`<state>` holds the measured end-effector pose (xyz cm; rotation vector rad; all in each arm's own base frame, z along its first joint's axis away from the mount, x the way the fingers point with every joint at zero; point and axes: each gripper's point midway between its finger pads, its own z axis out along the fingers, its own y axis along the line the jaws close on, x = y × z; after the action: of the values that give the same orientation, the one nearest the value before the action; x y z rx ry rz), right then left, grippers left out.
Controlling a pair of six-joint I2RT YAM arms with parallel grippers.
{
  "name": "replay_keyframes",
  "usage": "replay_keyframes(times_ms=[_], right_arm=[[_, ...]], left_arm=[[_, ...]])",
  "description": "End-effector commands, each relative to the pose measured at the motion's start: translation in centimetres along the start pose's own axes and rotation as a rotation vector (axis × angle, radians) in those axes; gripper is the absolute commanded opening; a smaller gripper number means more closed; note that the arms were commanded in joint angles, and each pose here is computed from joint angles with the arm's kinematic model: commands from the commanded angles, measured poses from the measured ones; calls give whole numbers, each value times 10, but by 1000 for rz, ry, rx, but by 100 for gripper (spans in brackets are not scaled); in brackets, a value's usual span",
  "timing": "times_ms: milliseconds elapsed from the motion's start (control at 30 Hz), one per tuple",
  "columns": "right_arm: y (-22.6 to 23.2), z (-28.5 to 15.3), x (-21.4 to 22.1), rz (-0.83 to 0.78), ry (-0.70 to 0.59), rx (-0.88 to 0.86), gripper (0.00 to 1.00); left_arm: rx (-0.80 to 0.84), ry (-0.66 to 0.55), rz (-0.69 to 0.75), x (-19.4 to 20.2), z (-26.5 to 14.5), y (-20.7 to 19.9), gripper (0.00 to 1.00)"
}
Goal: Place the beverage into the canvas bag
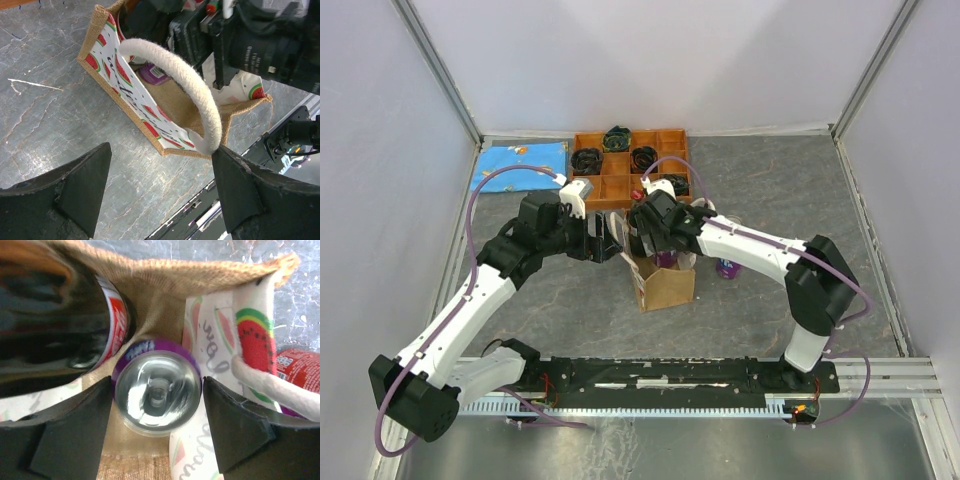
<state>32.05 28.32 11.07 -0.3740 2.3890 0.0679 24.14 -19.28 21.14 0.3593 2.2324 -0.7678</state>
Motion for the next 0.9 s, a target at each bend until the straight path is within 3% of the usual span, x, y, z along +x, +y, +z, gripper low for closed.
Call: replay_keyframes(times_ms=[0, 167, 400, 867], right_arm=[[4, 13, 14, -13, 57, -17, 82], [4, 12, 13, -9, 55, -21, 82], [1, 8, 9, 2, 25, -12, 62], [-20, -21, -28, 69, -197, 18, 46]], left_arm=[[32, -34, 36, -13, -2, -7, 87], [35, -32, 35, -12, -1, -7, 87], [37, -32, 35, -12, -1, -7, 87], [43, -30, 30, -12, -1, -8, 86]])
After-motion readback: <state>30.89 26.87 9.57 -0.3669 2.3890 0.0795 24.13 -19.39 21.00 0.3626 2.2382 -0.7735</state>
